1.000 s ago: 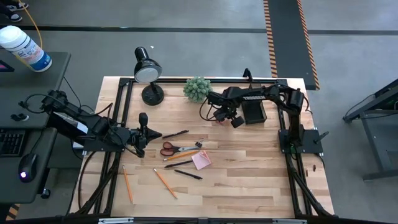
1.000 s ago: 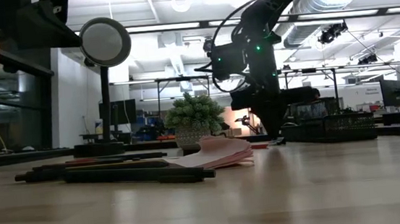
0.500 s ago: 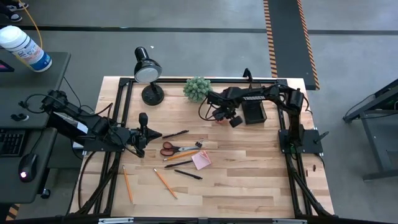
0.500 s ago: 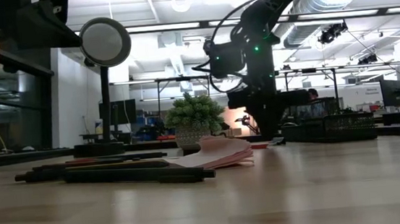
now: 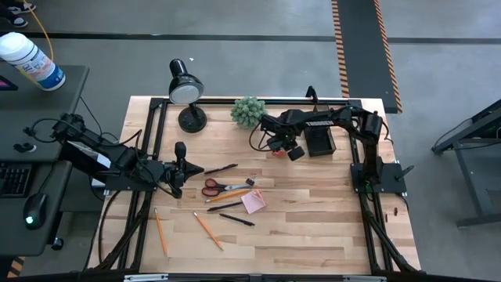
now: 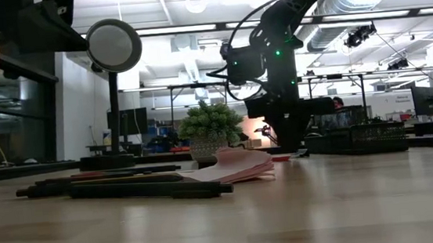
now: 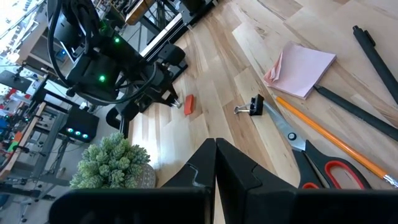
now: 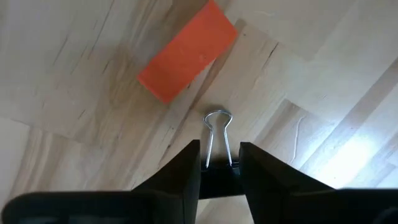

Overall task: Pick and place office supplies into organizer
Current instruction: Put the top binder clip into the desk organizer

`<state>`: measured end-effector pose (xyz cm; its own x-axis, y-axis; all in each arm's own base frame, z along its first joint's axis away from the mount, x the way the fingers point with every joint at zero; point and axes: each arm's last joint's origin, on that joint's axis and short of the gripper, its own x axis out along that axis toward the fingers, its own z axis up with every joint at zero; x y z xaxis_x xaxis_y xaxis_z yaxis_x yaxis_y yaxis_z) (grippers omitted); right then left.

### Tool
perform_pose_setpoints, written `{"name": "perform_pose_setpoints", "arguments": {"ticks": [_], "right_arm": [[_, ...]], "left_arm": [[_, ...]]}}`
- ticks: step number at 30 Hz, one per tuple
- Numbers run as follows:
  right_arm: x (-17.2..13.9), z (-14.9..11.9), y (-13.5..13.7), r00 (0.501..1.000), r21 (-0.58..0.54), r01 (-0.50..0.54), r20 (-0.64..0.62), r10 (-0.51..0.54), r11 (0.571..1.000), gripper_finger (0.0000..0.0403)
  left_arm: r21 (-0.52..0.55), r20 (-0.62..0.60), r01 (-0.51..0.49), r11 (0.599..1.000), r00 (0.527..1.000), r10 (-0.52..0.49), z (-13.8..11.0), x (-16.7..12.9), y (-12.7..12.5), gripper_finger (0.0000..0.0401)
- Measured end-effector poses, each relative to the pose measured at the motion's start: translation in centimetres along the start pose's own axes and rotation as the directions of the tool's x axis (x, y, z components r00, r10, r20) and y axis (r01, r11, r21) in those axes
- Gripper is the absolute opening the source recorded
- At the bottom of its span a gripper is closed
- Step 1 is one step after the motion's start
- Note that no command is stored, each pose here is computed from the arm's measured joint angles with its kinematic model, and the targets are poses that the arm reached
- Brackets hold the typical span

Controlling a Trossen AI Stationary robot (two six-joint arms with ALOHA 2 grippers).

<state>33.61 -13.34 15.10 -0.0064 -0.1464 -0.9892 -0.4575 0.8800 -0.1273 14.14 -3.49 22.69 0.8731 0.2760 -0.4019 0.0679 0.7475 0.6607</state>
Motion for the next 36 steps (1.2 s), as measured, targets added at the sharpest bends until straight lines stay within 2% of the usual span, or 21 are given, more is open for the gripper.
{"name": "perform_pose_setpoints", "arguments": {"ticks": [14, 36], "right_arm": [[0.1, -0.5, -0.1, 0.999, 0.048, -0.045, 0.016, 0.044, 0.998, 0.0067], [0.3, -1.0, -0.5, 0.995, 0.087, -0.089, 0.06, 0.084, 0.992, 0.0067]], "left_arm": [[0.0, 0.0, 0.0, 1.0, 1.0, 0.0, 0.0, 0.0, 0.0, 0.0001], [0.013, 0.0, 0.0, 1.0, 1.0, 0.0, 0.0, 0.0, 0.0, 0.0001]]}}
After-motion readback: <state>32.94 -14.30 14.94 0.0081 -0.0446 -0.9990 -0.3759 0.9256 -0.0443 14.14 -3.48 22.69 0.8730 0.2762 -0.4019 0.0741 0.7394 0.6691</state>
